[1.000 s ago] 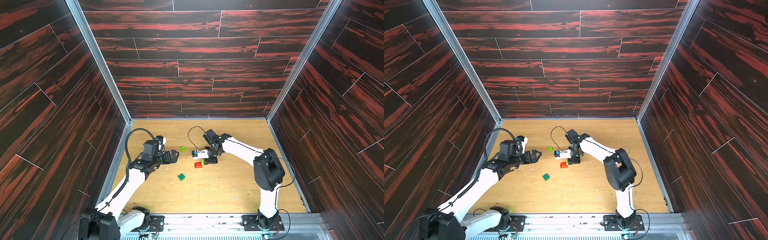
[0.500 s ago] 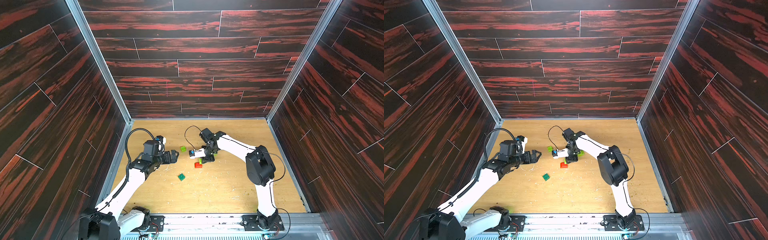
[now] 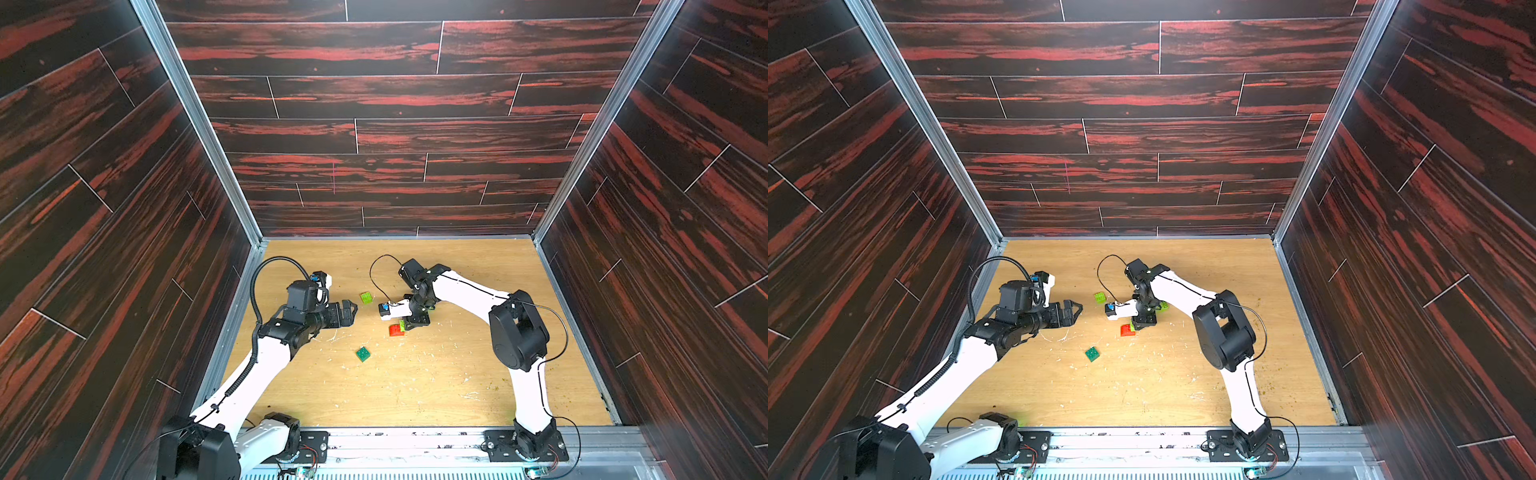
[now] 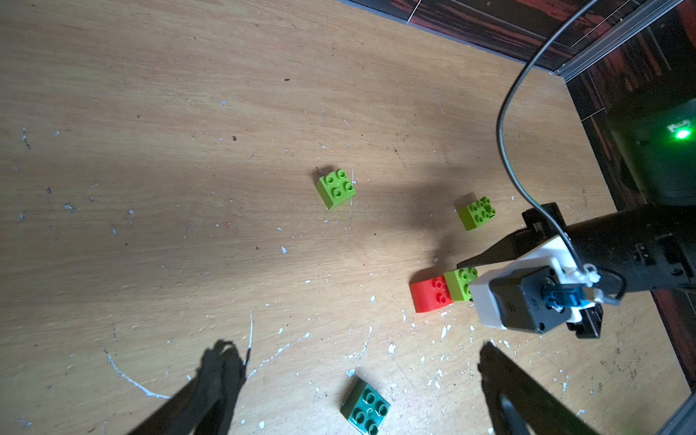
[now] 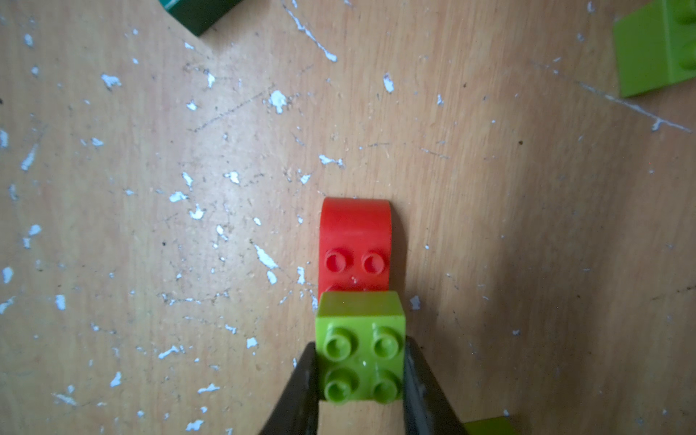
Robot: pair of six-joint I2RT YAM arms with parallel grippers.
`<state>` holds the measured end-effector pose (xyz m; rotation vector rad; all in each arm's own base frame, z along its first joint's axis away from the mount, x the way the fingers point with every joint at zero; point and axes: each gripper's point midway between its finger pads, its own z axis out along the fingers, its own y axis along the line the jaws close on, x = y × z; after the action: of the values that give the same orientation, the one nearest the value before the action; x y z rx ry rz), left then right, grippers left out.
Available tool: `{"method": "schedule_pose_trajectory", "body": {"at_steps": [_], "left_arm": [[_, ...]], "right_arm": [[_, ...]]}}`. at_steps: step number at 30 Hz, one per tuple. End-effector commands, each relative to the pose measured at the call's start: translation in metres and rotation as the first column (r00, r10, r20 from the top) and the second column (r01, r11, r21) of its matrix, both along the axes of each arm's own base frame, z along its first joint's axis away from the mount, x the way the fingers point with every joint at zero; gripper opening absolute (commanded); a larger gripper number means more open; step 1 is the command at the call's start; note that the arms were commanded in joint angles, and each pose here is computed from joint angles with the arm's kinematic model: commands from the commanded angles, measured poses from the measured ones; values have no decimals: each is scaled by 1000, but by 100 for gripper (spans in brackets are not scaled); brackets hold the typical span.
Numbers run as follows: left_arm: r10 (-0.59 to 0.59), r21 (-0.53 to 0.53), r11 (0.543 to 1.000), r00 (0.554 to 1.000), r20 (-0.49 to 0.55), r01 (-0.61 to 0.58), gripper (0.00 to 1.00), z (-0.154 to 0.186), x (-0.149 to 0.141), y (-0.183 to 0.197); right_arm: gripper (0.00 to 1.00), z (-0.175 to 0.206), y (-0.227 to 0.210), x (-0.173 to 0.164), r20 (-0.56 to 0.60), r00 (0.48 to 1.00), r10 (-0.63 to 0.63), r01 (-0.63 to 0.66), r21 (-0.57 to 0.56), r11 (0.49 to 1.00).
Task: Assemble the letter s with lego
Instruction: Assemble the lego brick with the lego brick.
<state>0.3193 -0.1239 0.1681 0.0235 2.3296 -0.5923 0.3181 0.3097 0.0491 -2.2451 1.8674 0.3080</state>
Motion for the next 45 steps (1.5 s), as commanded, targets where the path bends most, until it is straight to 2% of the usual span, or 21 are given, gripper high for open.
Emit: {"method": "schedule_pose_trajectory", "body": {"at_steps": [1, 15, 23, 39, 45], "left_arm": [[-8, 17, 1000, 1000, -10, 8, 100, -3, -6, 1], [-12, 17, 1000, 1000, -15, 13, 100, -4, -5, 0], [-14, 16, 1000, 1000, -18, 14, 100, -5, -5, 0], [-32, 16, 999, 999, -29, 32, 100, -5, -6, -2], [-39, 14, 999, 999, -33, 40, 100, -6, -6, -4]], "right_arm": [[13, -20, -5, -7, -40, 999, 3, -5, -50, 999], [11, -19, -3, -21, -46, 999, -9, 5, -74, 997], [9, -20, -10, -18, -32, 999, -31, 28, -110, 994], [8, -5, -13, -7, -3, 999, -32, 32, -101, 994], [8, -14, -16, -8, -21, 999, -32, 29, -123, 992]]}}
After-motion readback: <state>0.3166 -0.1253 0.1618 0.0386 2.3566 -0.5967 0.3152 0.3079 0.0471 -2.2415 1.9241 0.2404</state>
